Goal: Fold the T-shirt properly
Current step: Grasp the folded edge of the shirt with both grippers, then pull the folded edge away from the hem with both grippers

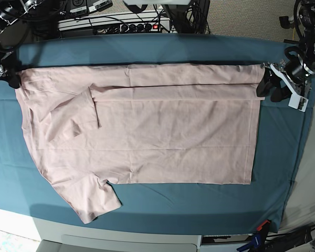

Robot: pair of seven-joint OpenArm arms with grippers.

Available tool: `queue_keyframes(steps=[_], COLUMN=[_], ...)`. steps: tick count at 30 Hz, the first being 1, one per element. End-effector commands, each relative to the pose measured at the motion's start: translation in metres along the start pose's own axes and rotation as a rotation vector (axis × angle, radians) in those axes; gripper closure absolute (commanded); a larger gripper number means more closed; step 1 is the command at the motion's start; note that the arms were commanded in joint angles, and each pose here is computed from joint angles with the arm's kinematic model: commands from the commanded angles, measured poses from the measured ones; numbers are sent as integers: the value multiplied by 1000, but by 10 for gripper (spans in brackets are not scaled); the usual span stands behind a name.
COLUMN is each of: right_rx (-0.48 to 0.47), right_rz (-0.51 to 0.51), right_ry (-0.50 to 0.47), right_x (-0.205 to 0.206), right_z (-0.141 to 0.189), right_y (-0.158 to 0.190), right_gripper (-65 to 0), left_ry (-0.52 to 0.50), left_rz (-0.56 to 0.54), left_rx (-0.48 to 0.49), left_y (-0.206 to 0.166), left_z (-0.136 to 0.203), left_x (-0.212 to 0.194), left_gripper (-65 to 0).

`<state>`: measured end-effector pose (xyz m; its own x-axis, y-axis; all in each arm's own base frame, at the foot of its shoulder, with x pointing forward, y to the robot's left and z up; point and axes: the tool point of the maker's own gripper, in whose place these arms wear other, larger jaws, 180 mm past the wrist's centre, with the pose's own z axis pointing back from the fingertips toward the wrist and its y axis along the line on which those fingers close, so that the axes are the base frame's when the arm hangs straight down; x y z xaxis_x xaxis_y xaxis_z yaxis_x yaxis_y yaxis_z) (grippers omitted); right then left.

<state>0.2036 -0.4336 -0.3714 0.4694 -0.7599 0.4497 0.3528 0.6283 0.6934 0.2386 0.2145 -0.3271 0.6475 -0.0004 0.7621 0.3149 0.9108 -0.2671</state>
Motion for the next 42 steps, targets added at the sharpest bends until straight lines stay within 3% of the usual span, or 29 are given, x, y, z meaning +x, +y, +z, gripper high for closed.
queue_keyframes(steps=[1, 6, 13, 19, 24, 28, 33, 42], right_rx=[-3, 6, 28, 38, 39, 39, 39, 39], right_rz=[44, 86, 84, 90, 90, 90, 90, 90], right_ry=[4, 59, 43, 39, 40, 40, 40, 40], right_x=[12, 1, 4, 5, 4, 4, 4, 4], right_z=[4, 0, 0, 0, 0, 0, 0, 0], right_y=[5, 8, 12, 13, 14, 13, 13, 13], right_gripper=[-323, -1, 0, 0, 0, 0, 0, 0], left_ry=[-23, 79, 211, 243, 264, 239, 215, 191], left_rz=[-16, 66, 101, 150, 260, 355, 378, 402], left_rx=[-10, -26, -54, 5, 62, -7, -127, -165], left_y=[-1, -4, -6, 9, 39, 43, 26, 19], left_z=[3, 5, 24, 25, 20, 13, 13, 12], left_x=[10, -8, -42, -56, -72, -73, -67, -62], left_gripper=[-330, -330, -330, -330, -330, -330, -330, -328])
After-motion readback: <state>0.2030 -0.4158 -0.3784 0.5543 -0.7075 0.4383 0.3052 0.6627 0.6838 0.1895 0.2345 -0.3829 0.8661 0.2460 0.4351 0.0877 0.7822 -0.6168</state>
